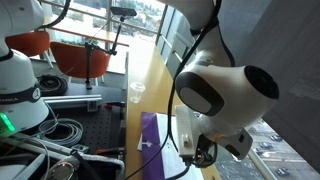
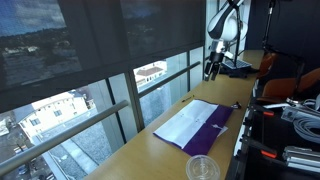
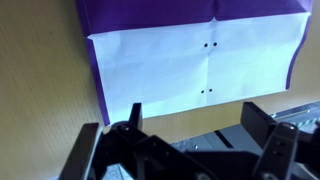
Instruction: Close the purple folder.
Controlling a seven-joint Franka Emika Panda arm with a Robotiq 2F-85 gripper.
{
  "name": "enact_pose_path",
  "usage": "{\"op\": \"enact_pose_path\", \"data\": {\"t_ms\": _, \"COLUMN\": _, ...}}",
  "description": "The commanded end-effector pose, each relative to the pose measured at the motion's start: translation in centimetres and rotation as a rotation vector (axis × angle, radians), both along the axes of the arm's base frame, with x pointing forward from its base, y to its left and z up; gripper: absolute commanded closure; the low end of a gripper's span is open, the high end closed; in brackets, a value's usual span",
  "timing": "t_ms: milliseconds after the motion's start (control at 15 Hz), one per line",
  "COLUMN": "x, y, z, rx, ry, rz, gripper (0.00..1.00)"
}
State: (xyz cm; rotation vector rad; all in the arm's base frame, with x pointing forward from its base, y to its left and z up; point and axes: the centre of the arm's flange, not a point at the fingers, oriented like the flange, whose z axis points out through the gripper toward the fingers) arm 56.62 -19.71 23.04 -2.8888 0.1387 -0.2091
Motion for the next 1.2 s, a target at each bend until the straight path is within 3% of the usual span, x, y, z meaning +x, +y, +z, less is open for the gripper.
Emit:
{"op": "enact_pose_path", "data": {"t_ms": 0, "x": 1.5, "y": -2.3, "z": -4.7, "rx": 0.047, "ry": 0.024, "rz": -0.013, "gripper": 0.00}}
{"op": "enact_pose_path", "data": {"t_ms": 533, "x": -0.7, "y": -4.8, "z": -10.9, "rx": 0.088, "ry": 0.065, "rz": 0.009, "gripper": 0.00}}
{"op": "enact_pose_path", "data": {"t_ms": 1133, "x": -3.3, "y": -7.9, "z": -13.5, "rx": 0.115, "ry": 0.065, "rz": 0.053, "gripper": 0.00}}
